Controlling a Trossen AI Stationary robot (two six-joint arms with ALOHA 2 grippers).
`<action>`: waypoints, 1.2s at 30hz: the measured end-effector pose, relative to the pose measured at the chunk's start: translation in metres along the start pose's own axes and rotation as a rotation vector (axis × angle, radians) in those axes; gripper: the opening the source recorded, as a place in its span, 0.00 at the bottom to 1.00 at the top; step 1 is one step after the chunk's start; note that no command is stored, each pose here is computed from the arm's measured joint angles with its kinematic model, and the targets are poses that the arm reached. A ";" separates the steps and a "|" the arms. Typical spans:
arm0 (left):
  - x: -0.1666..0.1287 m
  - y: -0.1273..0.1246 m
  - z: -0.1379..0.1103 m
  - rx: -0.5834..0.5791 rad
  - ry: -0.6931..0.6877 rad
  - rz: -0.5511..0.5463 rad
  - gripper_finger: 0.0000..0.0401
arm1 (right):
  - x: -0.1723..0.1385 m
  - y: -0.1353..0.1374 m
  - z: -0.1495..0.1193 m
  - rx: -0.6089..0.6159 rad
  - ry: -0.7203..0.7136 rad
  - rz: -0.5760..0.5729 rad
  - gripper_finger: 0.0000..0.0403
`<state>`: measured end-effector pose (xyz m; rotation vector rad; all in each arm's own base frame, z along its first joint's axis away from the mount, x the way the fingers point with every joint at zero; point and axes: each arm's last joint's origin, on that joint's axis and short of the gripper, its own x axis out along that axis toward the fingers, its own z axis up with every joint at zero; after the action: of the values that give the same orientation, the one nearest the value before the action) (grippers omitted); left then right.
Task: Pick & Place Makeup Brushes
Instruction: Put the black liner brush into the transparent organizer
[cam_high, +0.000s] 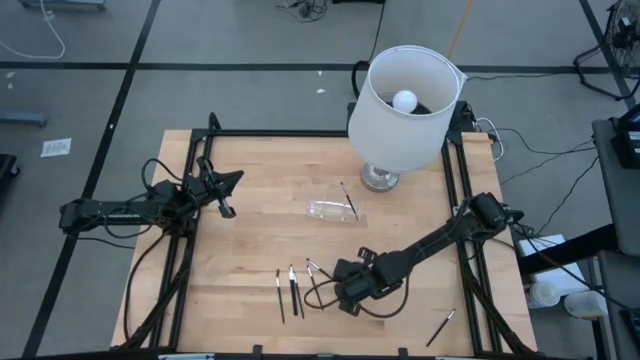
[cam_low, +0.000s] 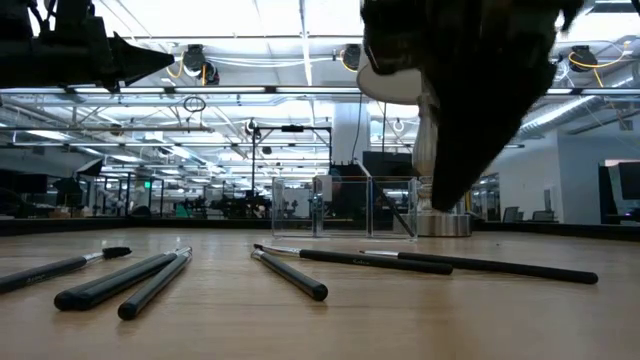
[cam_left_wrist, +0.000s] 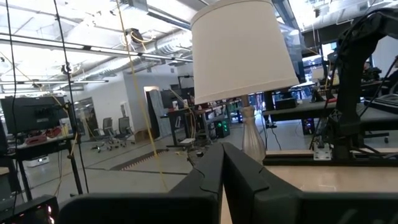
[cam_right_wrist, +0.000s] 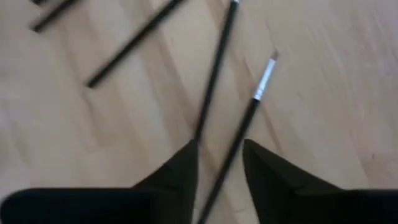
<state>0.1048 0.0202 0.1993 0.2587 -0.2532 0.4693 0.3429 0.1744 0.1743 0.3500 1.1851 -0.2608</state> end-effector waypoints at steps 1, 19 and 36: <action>0.000 0.000 0.000 0.000 0.000 0.000 0.04 | 0.002 -0.003 -0.001 0.001 0.005 -0.012 0.34; 0.000 0.000 0.000 -0.009 0.000 0.000 0.04 | 0.026 -0.022 -0.004 0.025 -0.054 -0.027 0.47; 0.000 0.000 0.000 -0.009 0.000 0.000 0.04 | 0.044 -0.045 -0.027 0.079 -0.009 -0.110 0.42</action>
<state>0.1048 0.0201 0.1993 0.2498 -0.2556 0.4681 0.3185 0.1437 0.1180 0.3527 1.1894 -0.4048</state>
